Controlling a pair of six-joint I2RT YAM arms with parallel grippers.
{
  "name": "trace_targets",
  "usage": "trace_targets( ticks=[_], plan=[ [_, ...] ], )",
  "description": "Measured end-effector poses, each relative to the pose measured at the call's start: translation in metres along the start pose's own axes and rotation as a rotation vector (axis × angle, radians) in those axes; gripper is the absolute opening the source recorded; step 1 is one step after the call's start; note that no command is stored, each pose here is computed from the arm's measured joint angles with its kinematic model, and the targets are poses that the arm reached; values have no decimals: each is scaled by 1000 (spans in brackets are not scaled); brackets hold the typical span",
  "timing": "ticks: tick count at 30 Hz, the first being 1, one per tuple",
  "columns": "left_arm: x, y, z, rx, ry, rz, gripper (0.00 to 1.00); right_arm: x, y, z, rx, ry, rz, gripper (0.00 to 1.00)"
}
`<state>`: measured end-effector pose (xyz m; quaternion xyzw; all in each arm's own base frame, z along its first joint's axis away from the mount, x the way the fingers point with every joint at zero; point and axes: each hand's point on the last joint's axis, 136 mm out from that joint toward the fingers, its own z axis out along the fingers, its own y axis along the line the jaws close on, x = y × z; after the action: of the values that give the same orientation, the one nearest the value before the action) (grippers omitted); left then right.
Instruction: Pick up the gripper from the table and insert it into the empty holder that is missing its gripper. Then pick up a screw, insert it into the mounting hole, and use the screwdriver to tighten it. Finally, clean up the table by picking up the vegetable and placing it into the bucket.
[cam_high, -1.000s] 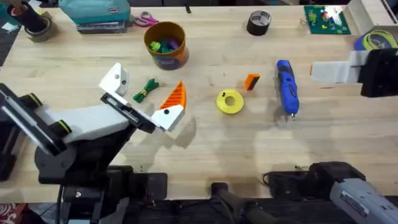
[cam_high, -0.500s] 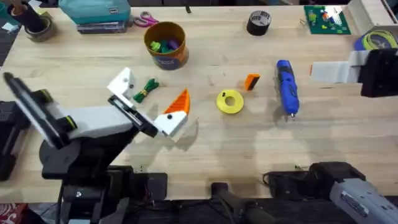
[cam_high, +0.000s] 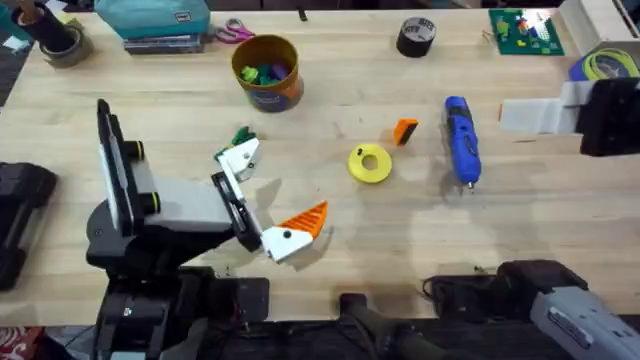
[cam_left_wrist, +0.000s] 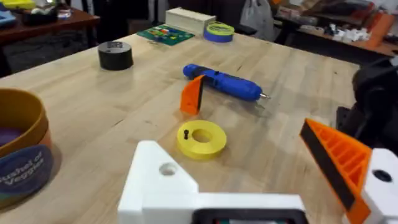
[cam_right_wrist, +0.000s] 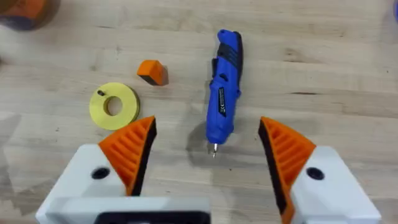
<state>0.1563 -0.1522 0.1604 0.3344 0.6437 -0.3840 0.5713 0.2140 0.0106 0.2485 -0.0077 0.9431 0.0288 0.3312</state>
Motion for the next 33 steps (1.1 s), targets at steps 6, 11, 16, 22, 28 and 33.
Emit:
trace_targets(
  ticks=[6, 11, 16, 22, 28, 33],
  plan=[
    [2, -11, 0, 65, 4, 46, 985, 0, 0, 0, 0, 0, 0, 997],
    [3, -18, -1, 105, 6, 57, 985, 0, 0, 0, 0, 0, 0, 997],
    [3, -20, -1, 115, 6, 59, 985, 0, 0, 0, 0, 0, 0, 997],
    [3, -20, -1, 116, 6, 60, 985, 0, 0, 0, 0, 0, 0, 997],
    [3, -20, -1, 116, 6, 59, 985, 0, 0, 0, 0, 0, 0, 997],
    [3, -20, -1, 116, 6, 59, 985, 0, 0, 0, 0, 0, 0, 997]
  ],
)
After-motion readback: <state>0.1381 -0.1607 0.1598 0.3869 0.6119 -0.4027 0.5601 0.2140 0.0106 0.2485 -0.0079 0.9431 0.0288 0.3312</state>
